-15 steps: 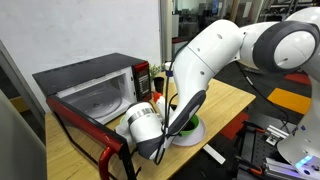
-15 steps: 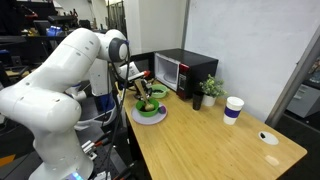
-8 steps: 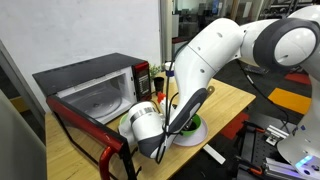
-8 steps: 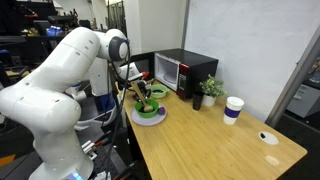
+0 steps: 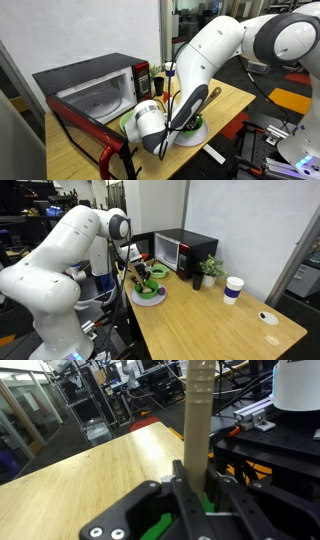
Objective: Use the wooden spoon to stir the contents in the green bowl
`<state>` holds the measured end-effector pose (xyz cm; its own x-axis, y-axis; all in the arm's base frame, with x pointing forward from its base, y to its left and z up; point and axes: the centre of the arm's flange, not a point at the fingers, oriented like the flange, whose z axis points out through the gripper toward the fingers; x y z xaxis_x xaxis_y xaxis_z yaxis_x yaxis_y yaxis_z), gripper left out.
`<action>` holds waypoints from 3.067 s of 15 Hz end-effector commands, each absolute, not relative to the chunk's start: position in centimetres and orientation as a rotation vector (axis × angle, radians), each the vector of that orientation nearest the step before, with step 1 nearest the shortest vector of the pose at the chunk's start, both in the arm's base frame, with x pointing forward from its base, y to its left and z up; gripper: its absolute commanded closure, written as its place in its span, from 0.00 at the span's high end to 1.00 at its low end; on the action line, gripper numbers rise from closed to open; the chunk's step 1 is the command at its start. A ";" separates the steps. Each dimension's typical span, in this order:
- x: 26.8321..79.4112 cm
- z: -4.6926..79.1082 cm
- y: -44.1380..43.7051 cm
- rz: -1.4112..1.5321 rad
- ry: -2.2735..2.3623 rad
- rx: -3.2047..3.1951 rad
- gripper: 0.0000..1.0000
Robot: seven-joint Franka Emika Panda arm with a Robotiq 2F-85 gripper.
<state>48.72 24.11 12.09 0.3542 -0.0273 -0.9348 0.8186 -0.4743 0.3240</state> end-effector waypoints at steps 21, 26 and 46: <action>49.0 14.3 27.8 -1.170 0.775 1.714 0.06; 46.6 15.8 28.6 -1.266 0.715 1.709 0.06; 47.6 24.2 25.5 -1.135 0.516 1.824 0.06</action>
